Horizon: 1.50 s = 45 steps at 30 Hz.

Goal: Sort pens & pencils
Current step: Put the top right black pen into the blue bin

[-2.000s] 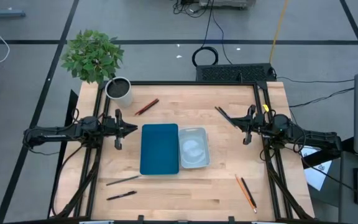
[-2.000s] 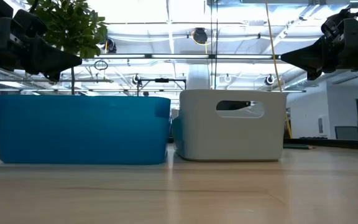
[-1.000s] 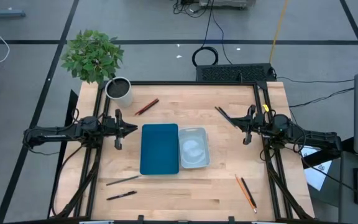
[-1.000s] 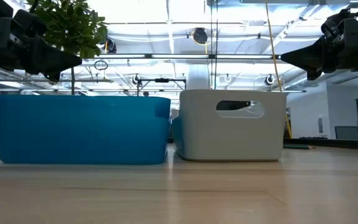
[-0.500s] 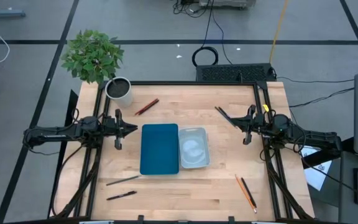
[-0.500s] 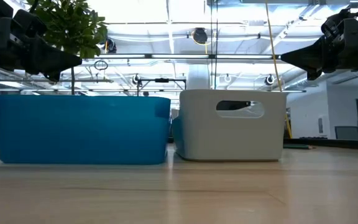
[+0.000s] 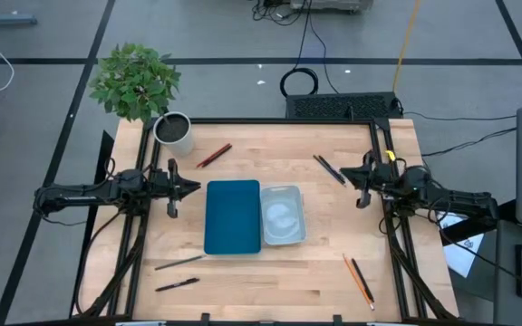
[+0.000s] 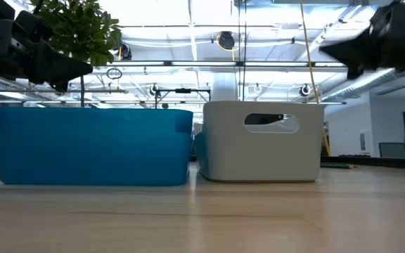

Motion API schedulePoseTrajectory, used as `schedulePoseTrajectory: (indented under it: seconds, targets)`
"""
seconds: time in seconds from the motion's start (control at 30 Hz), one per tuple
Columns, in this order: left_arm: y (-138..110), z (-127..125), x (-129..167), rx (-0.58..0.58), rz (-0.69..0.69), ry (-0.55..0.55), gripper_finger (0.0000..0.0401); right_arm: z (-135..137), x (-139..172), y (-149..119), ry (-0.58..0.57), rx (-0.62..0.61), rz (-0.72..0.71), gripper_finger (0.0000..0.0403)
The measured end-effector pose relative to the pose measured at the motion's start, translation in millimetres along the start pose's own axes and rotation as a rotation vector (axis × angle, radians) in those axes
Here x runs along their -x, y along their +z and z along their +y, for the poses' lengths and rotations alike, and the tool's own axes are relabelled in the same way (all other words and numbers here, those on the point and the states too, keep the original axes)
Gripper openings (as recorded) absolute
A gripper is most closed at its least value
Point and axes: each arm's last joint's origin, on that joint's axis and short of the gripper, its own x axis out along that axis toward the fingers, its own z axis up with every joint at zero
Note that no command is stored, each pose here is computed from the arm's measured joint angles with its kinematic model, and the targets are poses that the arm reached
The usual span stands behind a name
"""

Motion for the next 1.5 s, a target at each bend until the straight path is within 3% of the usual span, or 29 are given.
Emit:
schedulePoseTrajectory:
  seconds: [0.2, 0.4, 0.53, 0.63, 0.8, 0.9, 1.0, 1.13, 1.27, 1.4, 1.5]
  targets:
    - [0, 0, 0, 0.008, 0.003, -0.001, 0.0042, 0, 5, 33, -0.014, 0.077, -0.346, 0.0]
    - [1, 0, 0, 0.117, -0.006, -0.003, 0.0042, -1, 4, 36, -0.064, 0.146, -0.375, 0.0]
    - [14, 3, 1, 0.117, -0.152, 0.075, 0.0042, -3, -7, 21, -0.15, 0.127, -0.195, 0.0]
    - [38, 3, 4, 0.101, -0.249, 0.014, 0.0041, -2, -18, 18, -0.144, 0.138, -0.076, 0.0]
    - [85, 7, -3, 0.053, -0.159, 0.077, 0.0006, -7, -45, 20, -0.262, 0.131, 0.098, 0.0]
    - [108, 10, -14, -0.005, -0.067, 0.148, 0.0005, -12, -61, 19, -0.331, 0.128, 0.249, 0.0]
    - [121, 10, -25, -0.024, -0.032, 0.144, 0.0003, -17, -73, 14, -0.364, 0.141, 0.421, 0.0005]
    - [125, 10, -36, -0.036, -0.025, 0.115, 0.0002, -27, -78, -3, -0.438, 0.121, 0.659, 0.0048]
    - [125, 9, -38, -0.021, -0.022, 0.113, 0.0004, -43, -75, -27, -0.559, 0.032, 0.839, 0.0127]
    - [124, 9, -38, 0.001, -0.019, 0.107, 0.0002, -57, -76, -50, -0.634, -0.023, 0.958, 0.019]
    - [124, 7, -38, 0.004, -0.018, 0.097, 0.0005, -65, -80, -64, -0.663, -0.03, 0.993, 0.0205]
